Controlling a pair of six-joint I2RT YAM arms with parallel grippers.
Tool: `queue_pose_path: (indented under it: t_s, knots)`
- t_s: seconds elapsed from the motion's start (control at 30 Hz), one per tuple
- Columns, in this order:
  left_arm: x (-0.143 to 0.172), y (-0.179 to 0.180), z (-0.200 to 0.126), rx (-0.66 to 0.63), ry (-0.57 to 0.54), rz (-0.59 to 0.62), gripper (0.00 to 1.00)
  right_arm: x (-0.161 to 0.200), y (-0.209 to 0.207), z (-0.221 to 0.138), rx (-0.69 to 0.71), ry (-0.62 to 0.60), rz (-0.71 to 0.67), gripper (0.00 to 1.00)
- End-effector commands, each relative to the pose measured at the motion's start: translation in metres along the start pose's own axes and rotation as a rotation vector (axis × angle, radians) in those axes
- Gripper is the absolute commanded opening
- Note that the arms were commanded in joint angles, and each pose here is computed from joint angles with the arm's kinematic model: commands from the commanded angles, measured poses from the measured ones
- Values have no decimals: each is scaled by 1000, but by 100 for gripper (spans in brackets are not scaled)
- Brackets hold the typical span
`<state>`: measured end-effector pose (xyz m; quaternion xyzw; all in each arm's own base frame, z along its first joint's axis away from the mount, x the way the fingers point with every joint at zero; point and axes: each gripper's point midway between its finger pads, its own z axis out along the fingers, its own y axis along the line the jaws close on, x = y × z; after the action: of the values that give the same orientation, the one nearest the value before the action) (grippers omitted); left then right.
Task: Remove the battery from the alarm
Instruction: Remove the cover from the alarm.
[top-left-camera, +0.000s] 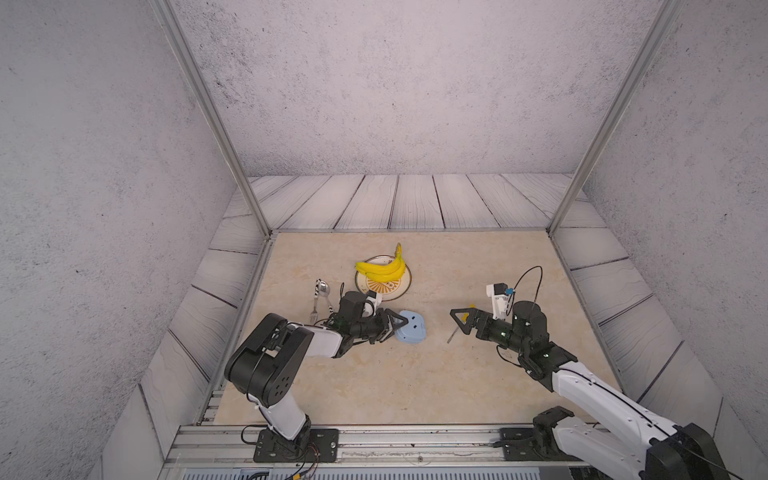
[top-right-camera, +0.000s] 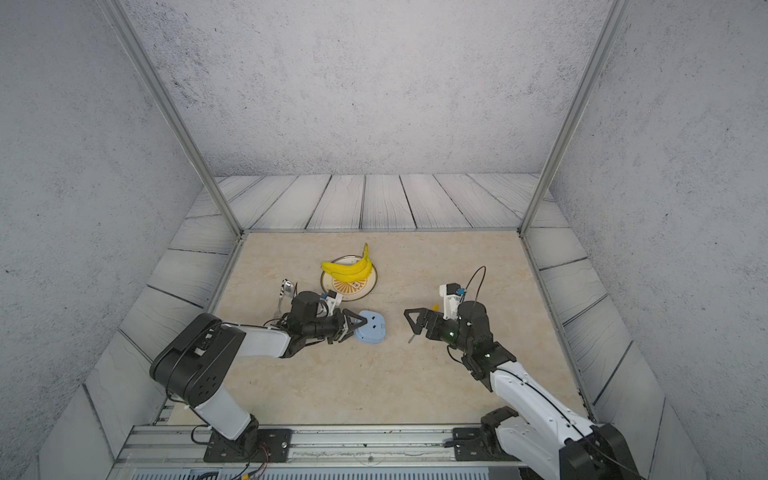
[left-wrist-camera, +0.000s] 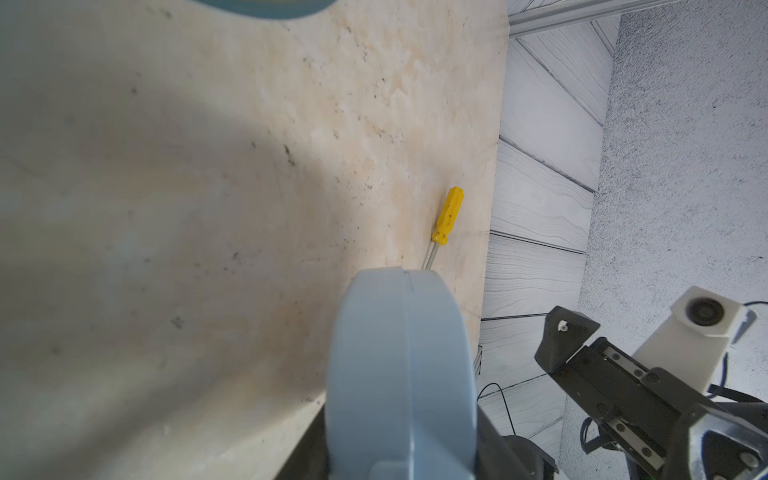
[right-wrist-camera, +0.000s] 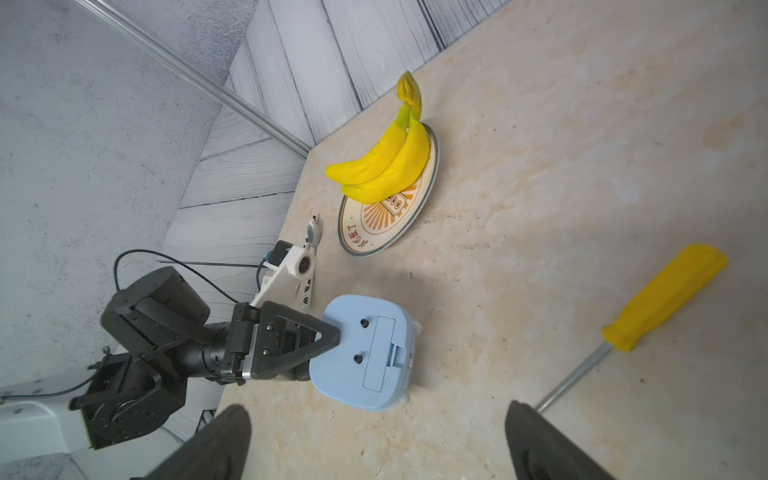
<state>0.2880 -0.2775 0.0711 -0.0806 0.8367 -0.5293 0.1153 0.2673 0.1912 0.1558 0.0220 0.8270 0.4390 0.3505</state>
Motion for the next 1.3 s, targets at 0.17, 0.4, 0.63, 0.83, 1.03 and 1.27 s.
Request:
queue_pose_path:
  t_s: [0.17,0.4,0.63,0.83,1.03,1.27]
  knots:
    - [14,5,1,24,15,66,31,15,-3,20,-44,96,143,100]
    - [21,15,4,-2,14,63,32,22,-1,51,-51,132,182,97]
    - [24,23,6,-27,14,59,33,34,14,82,-36,180,173,96]
    - [24,25,6,-39,12,59,33,50,13,97,2,222,197,95]
    - [24,25,6,-47,11,59,34,65,12,103,8,264,214,94]
    - [24,24,7,-48,11,59,34,71,16,107,-4,286,207,90]
